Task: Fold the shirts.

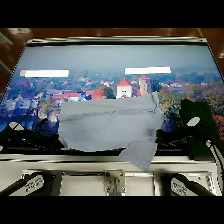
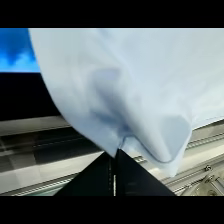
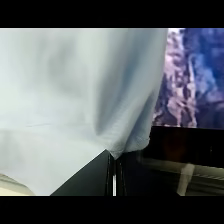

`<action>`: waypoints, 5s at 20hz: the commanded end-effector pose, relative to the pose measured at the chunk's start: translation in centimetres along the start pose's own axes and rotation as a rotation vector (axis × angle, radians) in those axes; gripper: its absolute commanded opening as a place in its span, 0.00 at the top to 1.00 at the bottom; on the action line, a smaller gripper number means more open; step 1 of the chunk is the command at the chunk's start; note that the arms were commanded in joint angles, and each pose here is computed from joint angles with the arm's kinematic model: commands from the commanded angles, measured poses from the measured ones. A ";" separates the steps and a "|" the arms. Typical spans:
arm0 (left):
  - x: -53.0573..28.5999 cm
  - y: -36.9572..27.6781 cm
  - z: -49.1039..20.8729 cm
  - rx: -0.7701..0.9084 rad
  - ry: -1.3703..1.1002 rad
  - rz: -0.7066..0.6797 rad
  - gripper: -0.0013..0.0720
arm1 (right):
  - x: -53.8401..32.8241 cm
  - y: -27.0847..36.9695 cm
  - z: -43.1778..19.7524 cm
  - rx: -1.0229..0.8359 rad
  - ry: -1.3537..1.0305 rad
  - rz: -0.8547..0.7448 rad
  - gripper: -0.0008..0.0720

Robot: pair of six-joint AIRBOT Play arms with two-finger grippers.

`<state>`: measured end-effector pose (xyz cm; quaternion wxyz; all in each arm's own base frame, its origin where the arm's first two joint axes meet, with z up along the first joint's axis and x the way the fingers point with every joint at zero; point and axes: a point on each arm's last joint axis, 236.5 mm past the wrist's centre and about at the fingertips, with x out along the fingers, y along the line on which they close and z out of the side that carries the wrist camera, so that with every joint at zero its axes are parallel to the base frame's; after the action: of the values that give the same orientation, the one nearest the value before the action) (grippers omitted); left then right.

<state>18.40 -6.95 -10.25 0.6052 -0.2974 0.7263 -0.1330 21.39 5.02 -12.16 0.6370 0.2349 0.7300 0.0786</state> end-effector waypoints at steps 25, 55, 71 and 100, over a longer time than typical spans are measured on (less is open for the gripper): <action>-12.5 -5.0 20.3 0.153 -0.455 0.032 0.93 | -11.8 12.7 25.7 -0.090 -0.588 0.172 0.90; -15.1 -12.0 16.8 0.223 -0.323 -0.008 0.26 | -1.6 5.7 25.0 0.124 -0.314 0.142 0.60; 7.7 -33.8 12.7 0.526 -0.237 -0.281 0.93 | -21.8 16.6 11.5 -0.225 -0.461 0.194 0.90; -38.1 -27.8 9.6 0.488 -1.132 -0.443 0.94 | 1.3 35.6 7.0 -0.433 -0.275 0.248 0.90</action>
<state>43.48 -6.61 28.37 0.8776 -0.3455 0.2155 -0.2530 37.09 30.52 6.85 0.7739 0.1740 0.5326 0.2953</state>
